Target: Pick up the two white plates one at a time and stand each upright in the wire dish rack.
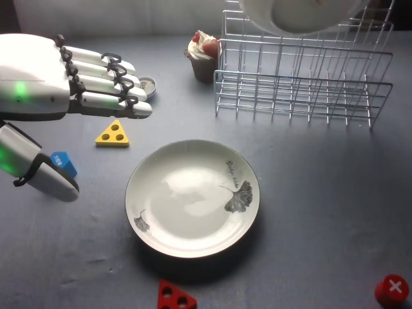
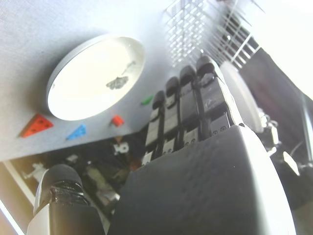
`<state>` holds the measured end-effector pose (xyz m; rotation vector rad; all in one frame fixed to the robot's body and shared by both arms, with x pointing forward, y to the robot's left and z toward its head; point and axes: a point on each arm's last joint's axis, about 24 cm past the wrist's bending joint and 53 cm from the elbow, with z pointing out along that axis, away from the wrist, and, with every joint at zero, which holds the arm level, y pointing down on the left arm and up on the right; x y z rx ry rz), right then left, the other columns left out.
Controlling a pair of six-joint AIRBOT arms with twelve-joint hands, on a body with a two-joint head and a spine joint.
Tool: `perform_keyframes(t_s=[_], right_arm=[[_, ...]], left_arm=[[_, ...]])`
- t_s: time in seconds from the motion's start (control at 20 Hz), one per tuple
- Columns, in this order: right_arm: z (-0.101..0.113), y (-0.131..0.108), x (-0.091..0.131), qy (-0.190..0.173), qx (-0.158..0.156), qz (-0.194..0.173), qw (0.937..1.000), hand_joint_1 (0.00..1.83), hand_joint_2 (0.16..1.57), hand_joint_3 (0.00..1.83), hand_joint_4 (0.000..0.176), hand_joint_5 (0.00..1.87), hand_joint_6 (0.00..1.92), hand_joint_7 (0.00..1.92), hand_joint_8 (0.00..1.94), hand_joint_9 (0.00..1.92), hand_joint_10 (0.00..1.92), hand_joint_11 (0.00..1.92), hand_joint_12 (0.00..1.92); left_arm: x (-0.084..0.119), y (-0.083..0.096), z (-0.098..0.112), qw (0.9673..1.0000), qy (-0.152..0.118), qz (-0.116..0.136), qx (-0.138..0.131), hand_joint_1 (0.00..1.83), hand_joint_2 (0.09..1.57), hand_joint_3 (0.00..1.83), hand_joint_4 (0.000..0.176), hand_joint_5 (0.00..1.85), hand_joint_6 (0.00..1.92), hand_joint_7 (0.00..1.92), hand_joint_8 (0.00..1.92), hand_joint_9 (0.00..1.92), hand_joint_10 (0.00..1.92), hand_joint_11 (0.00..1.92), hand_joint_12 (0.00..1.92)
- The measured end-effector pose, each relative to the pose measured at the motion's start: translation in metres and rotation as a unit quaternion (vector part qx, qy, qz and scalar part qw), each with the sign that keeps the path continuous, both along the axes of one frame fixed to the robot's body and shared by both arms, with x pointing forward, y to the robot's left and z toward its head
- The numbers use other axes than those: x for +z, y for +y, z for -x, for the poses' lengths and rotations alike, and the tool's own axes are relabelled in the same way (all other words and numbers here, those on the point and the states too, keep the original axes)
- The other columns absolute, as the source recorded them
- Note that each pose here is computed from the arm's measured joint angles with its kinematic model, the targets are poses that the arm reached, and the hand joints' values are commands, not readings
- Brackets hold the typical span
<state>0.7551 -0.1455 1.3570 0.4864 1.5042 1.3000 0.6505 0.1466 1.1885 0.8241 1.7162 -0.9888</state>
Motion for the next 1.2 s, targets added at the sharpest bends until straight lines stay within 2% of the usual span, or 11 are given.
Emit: perform_keyframes(t_s=[0.1,0.15,0.2,0.25,0.4,0.65,0.8,0.9,1.0,1.15,1.2], right_arm=[[-0.004,0.001,-0.002,0.004,-0.002,-0.002,1.0,1.5,1.01,0.0,0.0,1.0,0.81,1.25,0.29,1.31,0.4,1.04,1.29],[-0.006,0.001,-0.005,0.008,-0.003,-0.004,1.0,1.5,1.02,0.0,0.0,1.0,0.79,1.19,0.42,1.3,0.43,1.0,1.33],[-0.008,0.002,-0.006,0.011,-0.002,-0.007,0.9999,1.5,1.04,0.0,0.0,0.98,0.89,1.14,0.5,1.23,0.55,0.96,1.37],[-0.01,0.004,-0.007,0.011,-0.003,-0.007,0.9999,1.5,1.04,0.0,0.0,0.98,0.91,1.12,0.53,1.21,0.56,0.96,1.36],[-0.018,0.004,-0.019,0.017,-0.009,0.0,0.9998,1.5,1.03,0.0,0.0,0.98,0.89,1.16,0.46,1.22,0.55,1.01,1.31],[-0.027,0.001,-0.029,0.029,-0.02,-0.011,0.9993,1.5,1.05,0.0,0.0,1.0,0.93,1.07,0.55,1.16,0.68,0.98,1.33],[-0.03,0.0,-0.034,0.029,-0.026,-0.012,0.9992,1.5,1.04,0.0,0.0,0.93,0.97,1.13,0.5,1.19,0.62,1.0,1.33],[-0.034,0.0,-0.047,0.037,-0.029,-0.003,0.9989,1.5,1.04,0.0,0.0,0.98,0.93,1.08,0.59,1.17,0.63,1.04,1.26],[-0.035,0.001,-0.054,0.042,-0.029,0.002,0.9987,1.49,1.05,0.0,0.0,0.95,0.96,1.12,0.51,1.11,0.73,1.01,1.34],[-0.037,0.001,-0.059,0.045,-0.031,0.003,0.9985,1.49,1.06,0.0,0.0,0.93,0.97,1.13,0.52,1.09,0.76,0.99,1.37],[-0.038,0.001,-0.061,0.046,-0.033,0.003,0.9984,1.5,1.05,0.0,0.0,0.95,0.94,1.13,0.55,1.13,0.69,1.02,1.31]], left_arm=[[0.0,0.0,0.0,1.0,0.0,-0.001,-0.001,0.07,0.93,0.0,0.0,0.06,0.0,0.09,0.0,0.08,0.0,0.14,0.02],[0.0,0.0,0.001,1.0,0.0,0.0,-0.002,0.07,0.93,0.0,0.0,0.07,0.0,0.09,0.0,0.08,0.0,0.13,0.01],[0.0,-0.001,0.001,1.0,0.0,0.0,-0.003,0.07,0.93,0.0,0.0,0.07,0.0,0.1,0.0,0.09,0.0,0.13,0.01],[0.0,-0.001,0.002,1.0,0.0,0.0,-0.005,0.07,0.93,0.0,0.0,0.08,0.01,0.11,0.01,0.1,0.01,0.13,0.01],[-0.001,0.0,0.004,0.9999,-0.001,-0.004,-0.01,0.02,0.93,0.0,0.0,0.07,0.0,0.1,0.0,0.08,0.0,0.12,0.01],[0.0,-0.008,0.02,0.9988,0.004,0.006,-0.048,0.05,0.94,0.0,0.0,0.08,0.01,0.1,0.0,0.09,0.0,0.1,0.0],[0.0,-0.013,0.032,0.997,0.009,0.008,-0.077,0.06,0.92,0.0,0.0,0.12,0.01,0.13,0.01,0.12,0.01,0.12,0.01],[-0.011,-0.015,0.038,0.996,0.013,-0.007,-0.088,0.06,0.92,0.0,0.0,0.11,0.01,0.12,0.0,0.11,0.0,0.11,0.01],[-0.019,-0.015,0.041,0.9951,0.015,-0.022,-0.095,0.1,0.93,0.0,0.0,0.12,0.01,0.14,0.01,0.13,0.01,0.11,0.01],[-0.021,-0.015,0.043,0.9946,0.015,-0.026,-0.1,0.11,0.94,0.0,0.0,0.11,0.0,0.15,0.01,0.15,0.01,0.13,0.01],[-0.022,-0.017,0.044,0.9944,0.015,-0.027,-0.102,0.09,0.93,0.0,0.0,0.11,0.0,0.14,0.01,0.14,0.01,0.12,0.01]])
